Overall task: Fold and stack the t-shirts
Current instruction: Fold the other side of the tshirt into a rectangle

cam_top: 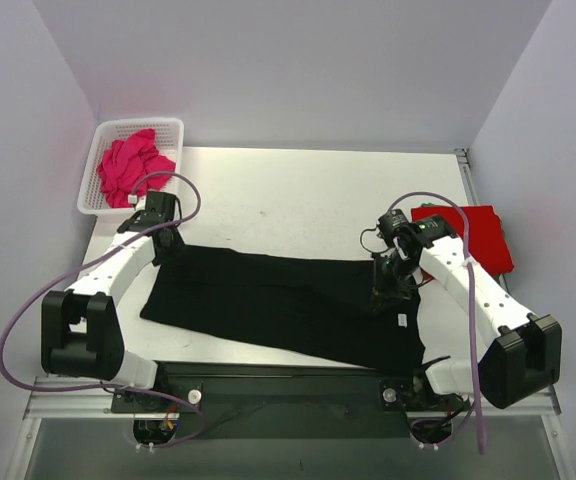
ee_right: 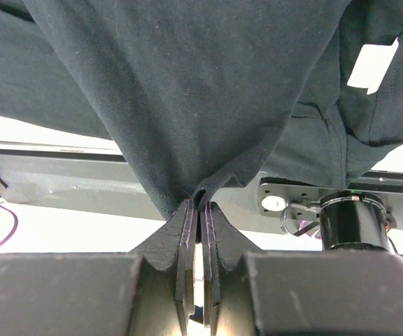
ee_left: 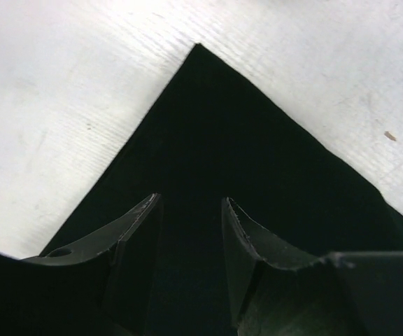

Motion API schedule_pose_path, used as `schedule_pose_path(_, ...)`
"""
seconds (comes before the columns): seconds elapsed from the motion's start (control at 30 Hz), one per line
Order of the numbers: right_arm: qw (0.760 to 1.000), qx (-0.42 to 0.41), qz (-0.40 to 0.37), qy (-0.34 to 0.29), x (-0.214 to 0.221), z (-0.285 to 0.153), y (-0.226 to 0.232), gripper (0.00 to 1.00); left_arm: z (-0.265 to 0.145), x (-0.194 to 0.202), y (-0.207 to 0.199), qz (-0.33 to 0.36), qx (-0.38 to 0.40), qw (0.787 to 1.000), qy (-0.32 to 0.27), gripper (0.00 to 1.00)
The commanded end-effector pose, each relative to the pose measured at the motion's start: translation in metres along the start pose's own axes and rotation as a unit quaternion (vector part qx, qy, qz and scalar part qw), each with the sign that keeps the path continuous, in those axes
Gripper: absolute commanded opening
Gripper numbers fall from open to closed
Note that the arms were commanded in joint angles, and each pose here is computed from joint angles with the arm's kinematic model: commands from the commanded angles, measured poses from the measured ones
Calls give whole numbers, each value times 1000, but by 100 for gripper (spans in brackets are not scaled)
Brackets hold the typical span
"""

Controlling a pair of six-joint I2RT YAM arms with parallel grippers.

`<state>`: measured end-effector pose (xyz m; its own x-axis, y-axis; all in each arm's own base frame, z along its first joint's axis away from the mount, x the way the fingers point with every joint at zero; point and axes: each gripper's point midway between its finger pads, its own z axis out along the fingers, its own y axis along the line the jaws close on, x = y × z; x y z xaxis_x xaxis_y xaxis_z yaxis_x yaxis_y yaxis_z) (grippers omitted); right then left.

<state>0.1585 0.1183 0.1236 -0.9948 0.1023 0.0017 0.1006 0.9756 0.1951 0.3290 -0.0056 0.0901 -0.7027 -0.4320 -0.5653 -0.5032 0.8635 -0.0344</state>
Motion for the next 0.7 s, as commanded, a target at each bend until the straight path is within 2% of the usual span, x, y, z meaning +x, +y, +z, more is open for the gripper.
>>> schedule_pose_path(0.0,1000,8,7,15,17,-6,-5,0,13,3,-29,-20,56,998,17,50)
schedule_pose_path(0.13,1000,0,14,9,16,-11,-2,0,30,23,-50,-40,102,992,59,49)
schedule_pose_path(0.3,1000,-13,13,19,22,-12,3,0,57,51,-40,-68,93,987,114,49)
schedule_pose_path(0.43,999,7,20,27,29,-4,-5,0,67,53,-21,-81,76,987,120,49)
schedule_pose_path(0.67,991,114,65,14,22,17,-41,0,72,44,-10,-79,75,987,117,49)
